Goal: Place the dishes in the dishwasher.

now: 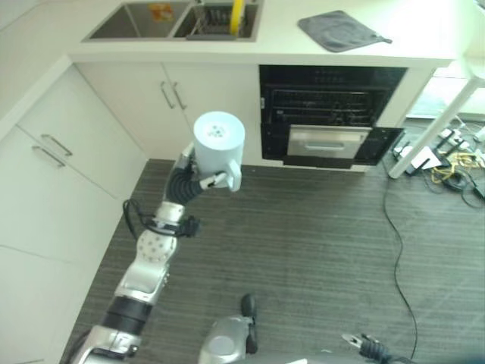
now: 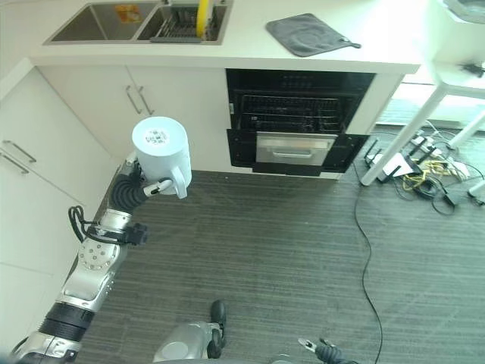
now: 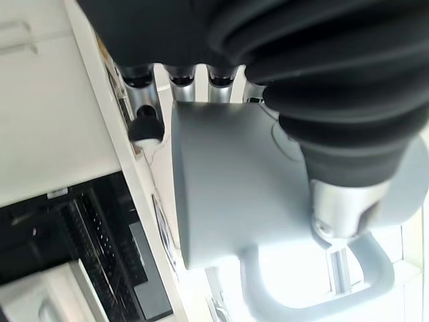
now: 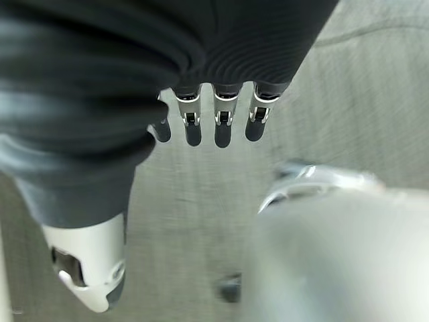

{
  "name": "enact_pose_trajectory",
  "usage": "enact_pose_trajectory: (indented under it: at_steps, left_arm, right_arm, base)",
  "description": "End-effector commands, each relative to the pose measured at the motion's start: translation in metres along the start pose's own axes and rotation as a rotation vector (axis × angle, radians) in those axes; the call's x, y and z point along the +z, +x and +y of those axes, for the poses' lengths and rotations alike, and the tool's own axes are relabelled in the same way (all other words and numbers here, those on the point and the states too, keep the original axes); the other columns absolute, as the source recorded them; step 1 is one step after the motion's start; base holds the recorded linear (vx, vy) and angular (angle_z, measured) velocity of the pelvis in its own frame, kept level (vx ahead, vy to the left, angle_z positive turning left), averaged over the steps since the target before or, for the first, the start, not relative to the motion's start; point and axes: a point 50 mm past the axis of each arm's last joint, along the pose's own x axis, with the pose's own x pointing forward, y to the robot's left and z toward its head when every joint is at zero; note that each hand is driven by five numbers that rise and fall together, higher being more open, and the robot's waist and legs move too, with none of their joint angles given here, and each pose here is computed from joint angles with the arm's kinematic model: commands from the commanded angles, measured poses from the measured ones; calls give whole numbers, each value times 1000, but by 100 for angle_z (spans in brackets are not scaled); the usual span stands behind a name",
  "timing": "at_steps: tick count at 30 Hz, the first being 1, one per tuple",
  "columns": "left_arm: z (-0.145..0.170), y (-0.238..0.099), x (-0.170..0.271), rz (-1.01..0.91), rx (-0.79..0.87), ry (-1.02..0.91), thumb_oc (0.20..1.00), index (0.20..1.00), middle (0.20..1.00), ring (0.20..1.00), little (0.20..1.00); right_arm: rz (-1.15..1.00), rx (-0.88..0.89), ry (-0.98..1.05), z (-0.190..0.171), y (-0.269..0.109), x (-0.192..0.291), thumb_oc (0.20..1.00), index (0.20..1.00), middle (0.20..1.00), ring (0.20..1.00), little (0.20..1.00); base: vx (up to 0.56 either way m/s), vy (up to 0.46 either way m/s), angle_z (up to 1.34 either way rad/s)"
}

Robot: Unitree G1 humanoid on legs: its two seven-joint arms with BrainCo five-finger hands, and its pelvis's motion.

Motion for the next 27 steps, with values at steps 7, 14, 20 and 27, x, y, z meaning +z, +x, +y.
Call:
enact_pose_trajectory:
  at_steps: [7,14,20,27]
  left_arm:
    - [-12,31,39,-210,-16,34,200,200,200,200,200]
    - [-13,26,39,-192,-43,14,200,200,200,200,200]
    - [-10,14,35,-170,-35,-16,200,200,200,200,200]
    - [0,7,35,-164,49,-19,200,200,200,200,200]
  right_arm:
    - [-89,-46,-13,-12,1,23,1000,1000,1000,1000,1000]
    - [-68,-69,25,-13,0,14,1000,1000,1000,1000,1000]
    - [-37,-88,31,-12,-1,4,1000,1000,1000,1000,1000]
    - [-14,-87,-102,-23,0,14,1000,1000,1000,1000,1000]
  base:
    - [105,-12,12]
    - [256,-167,34]
    - [281,-294,7]
    - [234,-316,-22]
